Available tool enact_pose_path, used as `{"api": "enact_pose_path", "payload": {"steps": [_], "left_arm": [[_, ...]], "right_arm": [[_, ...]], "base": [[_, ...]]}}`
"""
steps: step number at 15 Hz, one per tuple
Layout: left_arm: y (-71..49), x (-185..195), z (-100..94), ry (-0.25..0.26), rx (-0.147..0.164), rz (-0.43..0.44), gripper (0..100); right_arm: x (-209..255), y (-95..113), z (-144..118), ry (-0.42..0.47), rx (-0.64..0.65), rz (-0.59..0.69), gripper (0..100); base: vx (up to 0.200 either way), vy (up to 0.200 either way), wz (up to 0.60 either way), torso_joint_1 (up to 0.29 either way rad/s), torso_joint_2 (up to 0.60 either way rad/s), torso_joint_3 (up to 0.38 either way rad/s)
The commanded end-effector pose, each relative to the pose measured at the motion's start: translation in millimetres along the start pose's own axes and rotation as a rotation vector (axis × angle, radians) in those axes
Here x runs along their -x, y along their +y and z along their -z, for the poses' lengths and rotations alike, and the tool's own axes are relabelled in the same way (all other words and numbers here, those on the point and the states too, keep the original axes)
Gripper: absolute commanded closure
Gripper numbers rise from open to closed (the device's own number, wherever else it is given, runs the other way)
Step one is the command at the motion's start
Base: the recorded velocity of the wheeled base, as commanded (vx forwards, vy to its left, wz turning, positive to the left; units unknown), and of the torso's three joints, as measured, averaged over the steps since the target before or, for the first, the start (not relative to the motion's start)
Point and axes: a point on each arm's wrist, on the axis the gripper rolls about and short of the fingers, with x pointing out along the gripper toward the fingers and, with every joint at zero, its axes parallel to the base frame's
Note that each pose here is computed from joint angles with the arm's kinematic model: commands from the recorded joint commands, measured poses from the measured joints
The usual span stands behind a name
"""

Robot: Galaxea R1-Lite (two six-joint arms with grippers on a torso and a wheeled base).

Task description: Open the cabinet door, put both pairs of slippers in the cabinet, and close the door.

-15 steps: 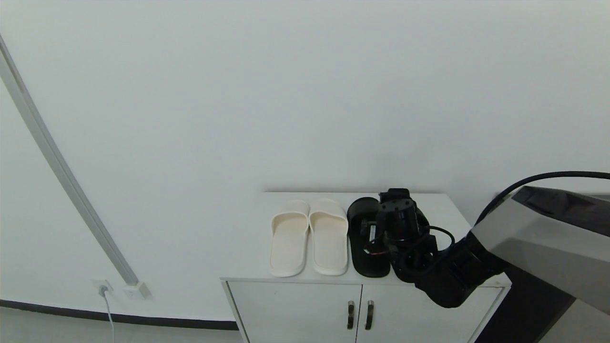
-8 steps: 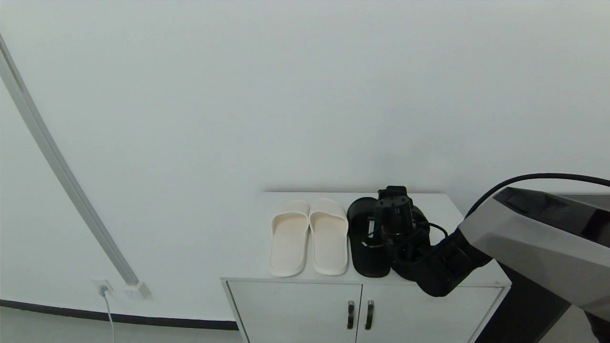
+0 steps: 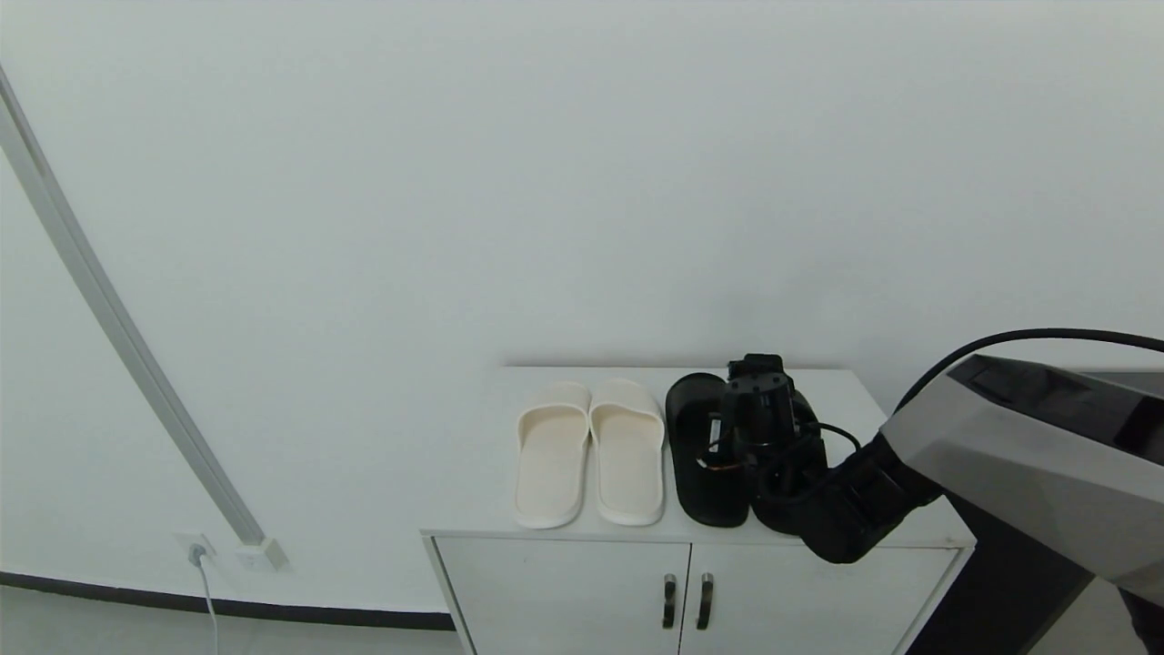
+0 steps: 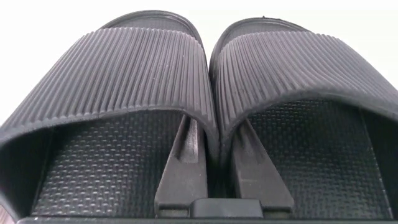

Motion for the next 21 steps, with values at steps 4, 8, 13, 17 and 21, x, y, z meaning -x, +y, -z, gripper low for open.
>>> {"api": "enact_pose_path", "payload": {"steps": [4, 8, 13, 17, 21], "left_arm": [[0.0, -0.1, -0.1, 0.001, -0.001, 0.000, 100], [0.0, -0.1, -0.1, 0.001, -0.004, -0.002, 100], [0.0, -0.1, -0.1, 0.001, -0.004, 0.000, 100], [0.0, -0.1, -0.1, 0.001, -0.001, 0.000, 100], [0.0, -0.1, -0.1, 0.001, -0.001, 0.000, 100]], "right_arm": [[57.5, -19.0, -43.4, -0.050, 0.039, -0.134, 100], [123.7, -59.8, -52.1, -0.085, 0.213, -0.424, 100], [192.6, -81.2, -49.0, 0.003, 0.304, -0.857, 100], [205.3, -83.6, -46.5, 0.097, 0.299, -0.964, 100], [205.7, -83.7, -44.7, 0.111, 0.296, -0.989, 100]], "base": [[0.000, 0.000, 0.00, 0.000, 0.00, 0.000], [0.000, 0.000, 0.00, 0.000, 0.00, 0.000], [0.000, 0.000, 0.00, 0.000, 0.00, 0.000], [0.000, 0.000, 0.00, 0.000, 0.00, 0.000], [0.000, 0.000, 0.00, 0.000, 0.00, 0.000]]}}
